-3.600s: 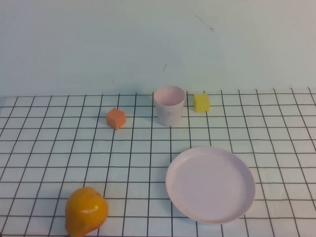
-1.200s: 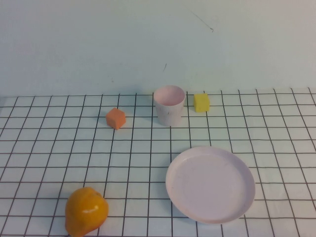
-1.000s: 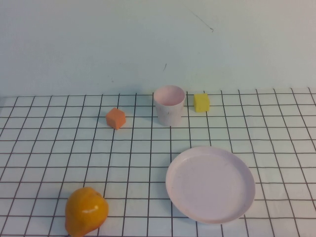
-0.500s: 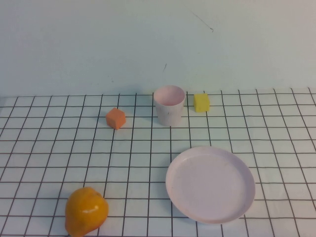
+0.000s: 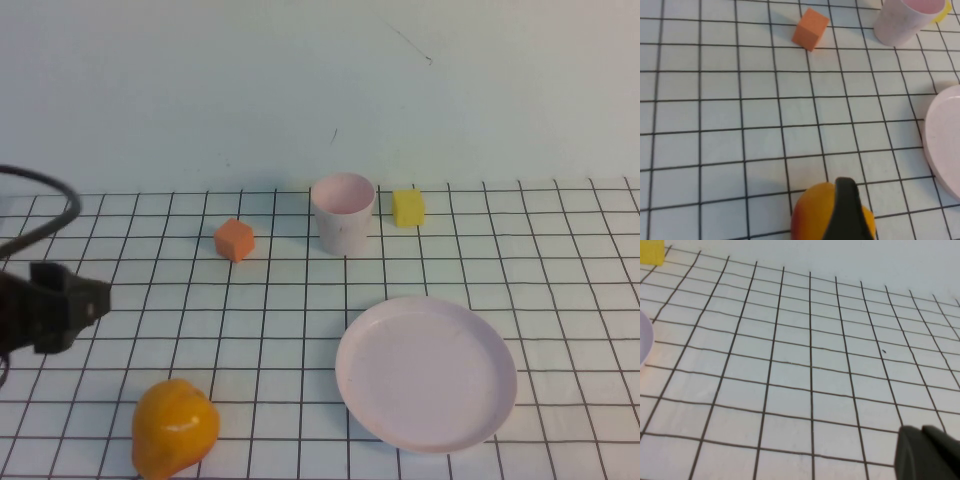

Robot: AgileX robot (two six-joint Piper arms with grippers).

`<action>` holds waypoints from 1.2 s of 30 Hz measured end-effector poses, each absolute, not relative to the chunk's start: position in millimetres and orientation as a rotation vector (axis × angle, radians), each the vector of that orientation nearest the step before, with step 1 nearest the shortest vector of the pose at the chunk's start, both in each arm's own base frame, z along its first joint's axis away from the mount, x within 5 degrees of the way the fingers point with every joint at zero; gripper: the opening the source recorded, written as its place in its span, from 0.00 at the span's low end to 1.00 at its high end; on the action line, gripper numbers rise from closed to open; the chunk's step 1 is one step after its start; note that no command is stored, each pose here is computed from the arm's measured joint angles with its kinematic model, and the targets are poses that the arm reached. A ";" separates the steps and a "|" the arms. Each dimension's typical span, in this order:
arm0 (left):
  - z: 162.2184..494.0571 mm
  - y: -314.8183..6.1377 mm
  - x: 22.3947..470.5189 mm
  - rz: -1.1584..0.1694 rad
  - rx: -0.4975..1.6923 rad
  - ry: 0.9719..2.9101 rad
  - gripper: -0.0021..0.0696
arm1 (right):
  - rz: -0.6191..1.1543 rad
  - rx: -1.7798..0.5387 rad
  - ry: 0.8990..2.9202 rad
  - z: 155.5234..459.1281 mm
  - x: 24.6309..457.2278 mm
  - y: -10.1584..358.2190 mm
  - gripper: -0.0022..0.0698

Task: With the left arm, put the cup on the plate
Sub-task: Pick up the cup from the table

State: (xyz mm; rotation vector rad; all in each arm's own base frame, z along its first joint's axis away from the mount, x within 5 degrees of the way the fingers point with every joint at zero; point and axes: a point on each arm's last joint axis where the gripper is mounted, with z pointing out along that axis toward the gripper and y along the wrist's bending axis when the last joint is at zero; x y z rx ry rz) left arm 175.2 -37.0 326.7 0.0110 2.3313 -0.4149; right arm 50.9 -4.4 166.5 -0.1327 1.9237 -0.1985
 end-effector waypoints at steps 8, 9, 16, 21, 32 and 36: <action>323.9 -56.7 265.6 -0.551 0.134 2.385 0.56 | -0.198 -0.133 1.924 166.5 50.9 -4.4 0.03; 325.4 -59.2 275.1 -0.573 0.146 2.383 0.53 | -0.198 -0.133 1.924 166.5 50.9 -4.4 0.03; 333.7 -91.5 342.9 -0.620 0.372 2.323 0.10 | -0.198 -0.133 1.924 166.5 50.9 -4.4 0.03; 325.0 -126.0 380.1 -0.641 0.489 2.292 0.04 | -0.198 -0.133 1.924 166.5 50.9 -4.4 0.03; 277.0 -185.2 451.9 -0.627 0.650 2.307 0.59 | -0.198 -0.133 1.924 166.5 50.9 -4.4 0.03; 261.2 -196.1 466.2 -0.542 0.681 2.326 0.82 | -0.198 -0.133 1.924 166.5 50.9 -4.4 0.03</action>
